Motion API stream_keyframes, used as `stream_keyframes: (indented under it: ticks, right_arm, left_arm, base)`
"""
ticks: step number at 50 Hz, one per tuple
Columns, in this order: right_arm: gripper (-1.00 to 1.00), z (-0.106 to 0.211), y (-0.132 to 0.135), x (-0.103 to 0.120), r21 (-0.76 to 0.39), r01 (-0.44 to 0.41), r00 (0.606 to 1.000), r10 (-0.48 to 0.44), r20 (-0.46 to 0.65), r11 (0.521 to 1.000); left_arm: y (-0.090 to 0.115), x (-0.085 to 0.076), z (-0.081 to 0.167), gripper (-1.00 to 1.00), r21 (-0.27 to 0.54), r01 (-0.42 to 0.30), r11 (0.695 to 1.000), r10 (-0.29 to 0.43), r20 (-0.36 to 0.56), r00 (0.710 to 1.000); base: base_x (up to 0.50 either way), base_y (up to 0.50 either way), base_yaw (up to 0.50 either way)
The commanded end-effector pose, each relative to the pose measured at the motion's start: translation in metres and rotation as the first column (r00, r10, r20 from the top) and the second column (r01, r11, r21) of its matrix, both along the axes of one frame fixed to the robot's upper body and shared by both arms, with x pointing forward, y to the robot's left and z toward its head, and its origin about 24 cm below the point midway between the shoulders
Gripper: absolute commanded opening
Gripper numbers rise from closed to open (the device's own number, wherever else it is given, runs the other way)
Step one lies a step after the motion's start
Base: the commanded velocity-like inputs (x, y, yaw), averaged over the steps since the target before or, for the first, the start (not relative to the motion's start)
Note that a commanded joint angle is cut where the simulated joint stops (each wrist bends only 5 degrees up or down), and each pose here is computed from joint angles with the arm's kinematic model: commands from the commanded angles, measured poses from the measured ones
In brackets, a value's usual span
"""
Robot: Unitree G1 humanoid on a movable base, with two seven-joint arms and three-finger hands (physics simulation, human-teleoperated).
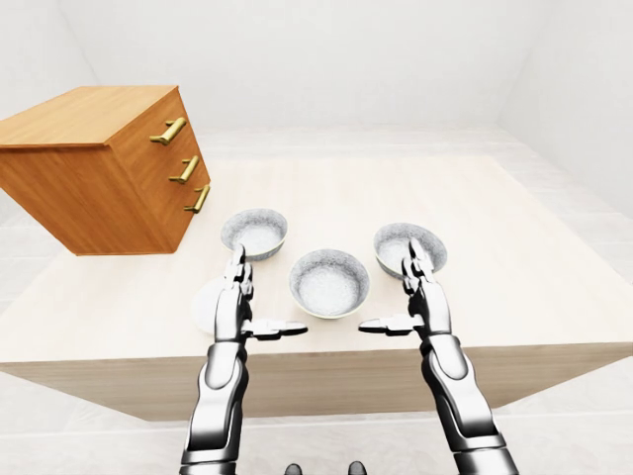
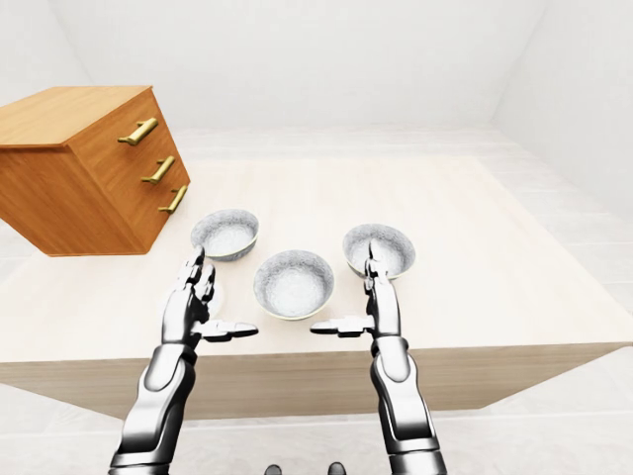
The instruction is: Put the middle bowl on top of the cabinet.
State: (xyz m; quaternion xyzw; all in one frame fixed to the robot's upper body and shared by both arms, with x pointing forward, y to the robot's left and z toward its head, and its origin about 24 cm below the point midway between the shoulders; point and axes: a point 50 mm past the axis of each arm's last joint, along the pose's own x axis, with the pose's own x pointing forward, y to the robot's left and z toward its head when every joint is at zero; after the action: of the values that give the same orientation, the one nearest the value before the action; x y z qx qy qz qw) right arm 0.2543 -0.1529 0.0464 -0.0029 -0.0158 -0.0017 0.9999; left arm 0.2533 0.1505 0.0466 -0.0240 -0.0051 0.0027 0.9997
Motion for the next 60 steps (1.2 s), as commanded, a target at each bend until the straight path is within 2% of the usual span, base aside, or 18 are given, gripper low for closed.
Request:
stream_keyframes:
  ticks: [1, 10, 15, 17, 23, 25, 28, 32, 33, 34, 36, 38, 42, 47, 50, 54, 57, 60]
  right_arm:
    - [1.0, -0.001, -0.007, 0.001, -0.001, 0.002, 1.0, -0.002, -0.017, 1.0]
    - [1.0, 0.019, -0.006, -0.007, -0.023, -0.008, 1.0, 0.008, 0.02, 1.0]
    - [1.0, 0.055, -0.005, -0.012, -0.025, -0.015, 0.985, 0.019, 0.174, 1.0]
    - [1.0, 0.059, -0.004, -0.014, -0.024, -0.016, 0.981, 0.021, 0.192, 1.0]
    - [1.0, 0.091, -0.003, -0.029, -0.068, -0.023, 0.944, 0.044, 0.326, 0.997]
    - [1.0, 0.102, -0.005, -0.033, -0.075, -0.022, 0.927, 0.048, 0.372, 0.997]
    - [1.0, 0.113, -0.007, -0.041, -0.08, -0.013, 0.905, 0.046, 0.423, 0.997]
    - [1.0, 0.125, -0.009, -0.051, -0.081, -0.013, 0.88, 0.049, 0.472, 0.997]
    - [1.0, 0.126, -0.01, -0.053, -0.083, -0.012, 0.877, 0.05, 0.477, 0.996]
    - [1.0, 0.127, -0.01, -0.055, -0.082, -0.013, 0.874, 0.051, 0.482, 0.997]
    - [1.0, 0.129, -0.01, -0.058, -0.087, -0.011, 0.869, 0.052, 0.492, 0.996]
    - [1.0, 0.131, -0.012, -0.06, -0.091, 0.009, 0.866, 0.038, 0.499, 0.996]
    - [1.0, 0.134, -0.011, -0.066, -0.097, -0.008, 0.859, 0.057, 0.509, 0.995]
    - [1.0, 0.134, -0.01, -0.072, -0.104, -0.01, 0.859, 0.062, 0.509, 0.995]
    - [1.0, 0.136, -0.01, -0.074, -0.109, -0.004, 0.855, 0.06, 0.515, 0.994]
    - [1.0, 0.136, -0.011, -0.072, -0.111, -0.004, 0.855, 0.061, 0.514, 0.994]
    - [1.0, 0.134, -0.011, -0.067, -0.112, 0.0, 0.86, 0.057, 0.508, 0.994]
    - [1.0, 0.135, -0.011, -0.069, -0.112, -0.001, 0.856, 0.059, 0.514, 0.994]
  left_arm:
    - [0.012, -0.008, 0.006, 1.0, 0.048, 0.001, 0.999, -0.002, 0.006, 1.0]
    - [0.017, -0.022, 0.035, 1.0, 0.068, -0.014, 0.998, 0.006, 0.113, 0.994]
    - [0.02, -0.032, 0.063, 1.0, 0.069, -0.021, 0.997, 0.005, 0.228, 0.974]
    - [0.021, -0.034, 0.067, 1.0, 0.068, -0.021, 0.997, 0.004, 0.246, 0.969]
    - [0.031, -0.048, 0.099, 1.0, 0.062, -0.06, 0.996, 0.032, 0.384, 0.923]
    - [0.036, -0.048, 0.095, 1.0, 0.055, -0.066, 0.996, 0.041, 0.369, 0.929]
    - [0.04, -0.052, 0.104, 1.0, 0.061, -0.079, 0.995, 0.048, 0.408, 0.912]
    - [0.048, -0.066, 0.126, 1.0, 0.056, -0.107, 0.993, 0.064, 0.501, 0.863]
    - [0.048, -0.066, 0.126, 1.0, 0.057, -0.107, 0.993, 0.064, 0.503, 0.862]
    - [0.049, -0.071, 0.133, 1.0, 0.056, -0.112, 0.992, 0.065, 0.531, 0.845]
    - [0.051, -0.076, 0.137, 1.0, 0.061, -0.119, 0.991, 0.067, 0.548, 0.834]
    - [0.05, -0.078, 0.136, 1.0, 0.069, -0.116, 0.991, 0.06, 0.545, 0.836]
    - [0.049, -0.079, 0.135, 1.0, 0.073, -0.111, 0.991, 0.055, 0.54, 0.84]
    - [0.051, -0.074, 0.136, 1.0, 0.071, -0.129, 0.989, 0.07, 0.544, 0.836]
    - [0.05, -0.081, 0.136, 1.0, 0.079, -0.125, 0.989, 0.062, 0.546, 0.836]
    - [0.048, -0.086, 0.137, 1.0, 0.101, -0.099, 0.99, 0.029, 0.545, 0.838]
    - [0.051, -0.086, 0.14, 1.0, 0.094, -0.105, 0.99, 0.035, 0.559, 0.828]
    - [0.051, -0.082, 0.136, 1.0, 0.097, -0.105, 0.99, 0.036, 0.543, 0.839]
  base:
    - [0.0, 0.0, 0.0]
    - [0.0, 0.0, 0.0]
    - [0.0, 0.0, 0.0]
    - [0.0, 0.0, 0.0]
    - [0.0, 0.0, 0.0]
    - [0.0, 0.0, 0.0]
    - [0.0, 0.0, 0.0]
    - [0.0, 0.0, 0.0]
    - [0.0, 0.0, 0.0]
    - [0.0, 0.0, 0.0]
    - [0.0, 0.0, 0.0]
    - [0.0, 0.0, 0.0]
    - [0.0, 0.0, 0.0]
    - [0.0, 0.18, 0.0]
    - [0.0, 0.48, 0.0]
    - [0.0, 0.5, 0.0]
    - [0.0, 0.5, 0.0]
    - [0.0, 0.5, 0.0]
